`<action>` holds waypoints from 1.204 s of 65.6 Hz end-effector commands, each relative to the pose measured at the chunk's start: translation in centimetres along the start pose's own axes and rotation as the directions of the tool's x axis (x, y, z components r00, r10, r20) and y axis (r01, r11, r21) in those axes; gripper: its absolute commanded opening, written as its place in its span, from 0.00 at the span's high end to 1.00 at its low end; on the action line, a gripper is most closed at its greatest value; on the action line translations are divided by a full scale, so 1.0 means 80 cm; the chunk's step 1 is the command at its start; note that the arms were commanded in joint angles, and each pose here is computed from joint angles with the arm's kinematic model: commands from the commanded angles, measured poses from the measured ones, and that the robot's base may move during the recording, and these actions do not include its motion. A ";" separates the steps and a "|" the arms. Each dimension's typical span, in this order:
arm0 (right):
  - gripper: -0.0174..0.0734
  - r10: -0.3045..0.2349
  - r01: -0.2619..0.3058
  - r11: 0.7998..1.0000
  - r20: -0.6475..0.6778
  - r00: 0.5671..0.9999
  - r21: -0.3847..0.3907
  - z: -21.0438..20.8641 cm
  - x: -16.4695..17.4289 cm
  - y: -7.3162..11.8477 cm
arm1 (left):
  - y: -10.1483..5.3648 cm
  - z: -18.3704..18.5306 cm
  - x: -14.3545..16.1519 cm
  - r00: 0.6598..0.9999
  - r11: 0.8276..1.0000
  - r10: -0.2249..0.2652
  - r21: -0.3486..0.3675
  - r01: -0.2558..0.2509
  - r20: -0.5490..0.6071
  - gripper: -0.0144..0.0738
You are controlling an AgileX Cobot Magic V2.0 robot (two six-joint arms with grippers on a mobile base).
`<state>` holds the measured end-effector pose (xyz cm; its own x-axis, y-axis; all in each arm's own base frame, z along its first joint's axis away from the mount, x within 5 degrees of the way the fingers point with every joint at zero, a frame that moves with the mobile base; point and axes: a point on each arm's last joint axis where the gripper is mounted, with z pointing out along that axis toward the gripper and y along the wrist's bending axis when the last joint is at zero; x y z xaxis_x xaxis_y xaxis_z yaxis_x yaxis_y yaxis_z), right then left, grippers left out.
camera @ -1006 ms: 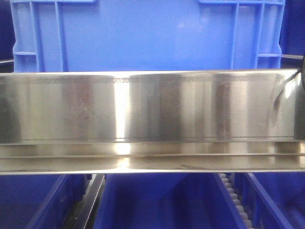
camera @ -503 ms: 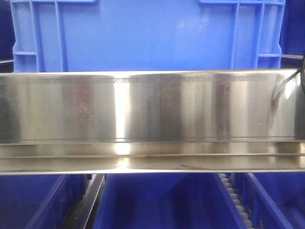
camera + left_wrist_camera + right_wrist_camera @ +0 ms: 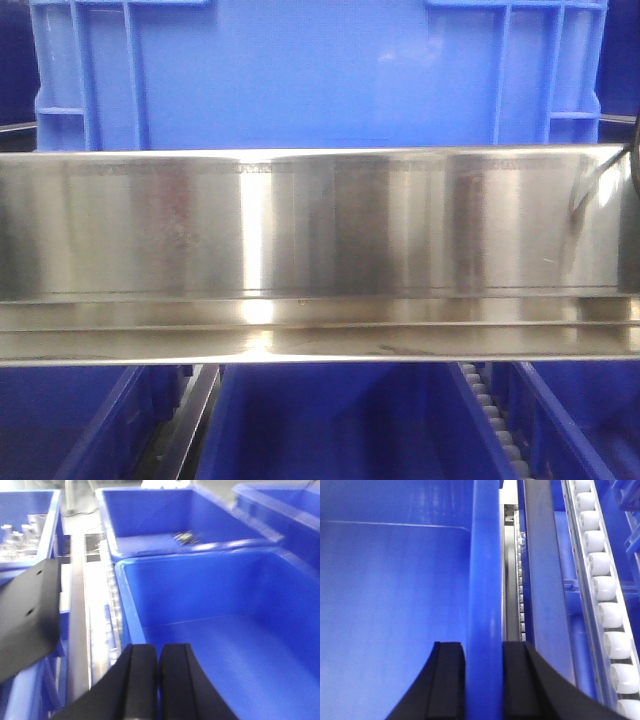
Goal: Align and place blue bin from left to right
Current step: 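Close both grippers on the blue bin's side walls, then lift the blue bin with both grippers off the shelf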
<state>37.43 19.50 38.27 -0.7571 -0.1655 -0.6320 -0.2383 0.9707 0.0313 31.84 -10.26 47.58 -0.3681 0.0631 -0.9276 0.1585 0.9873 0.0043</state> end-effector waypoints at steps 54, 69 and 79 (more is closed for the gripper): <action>0.89 -0.030 0.029 0.999 0.020 0.999 0.037 -0.006 -0.004 -0.006 | -0.019 0.105 0.029 0.963 0.982 -0.089 -0.185 0.041 -0.255 0.58; 0.89 -0.030 0.029 0.999 0.020 0.999 0.037 -0.006 -0.004 -0.006 | -0.020 0.117 0.041 0.947 0.979 -0.090 -0.204 0.026 -0.309 0.59; 0.89 -0.030 0.029 0.999 0.020 0.999 0.037 -0.006 -0.004 -0.006 | -0.021 0.119 0.043 0.942 0.979 -0.099 -0.198 0.035 -0.321 0.59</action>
<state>37.42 19.48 38.26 -0.7570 -0.1700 -0.6309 -0.2405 0.9703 0.0272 39.17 -12.83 40.53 -0.6622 0.0184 -0.7491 -0.0422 0.9972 0.0619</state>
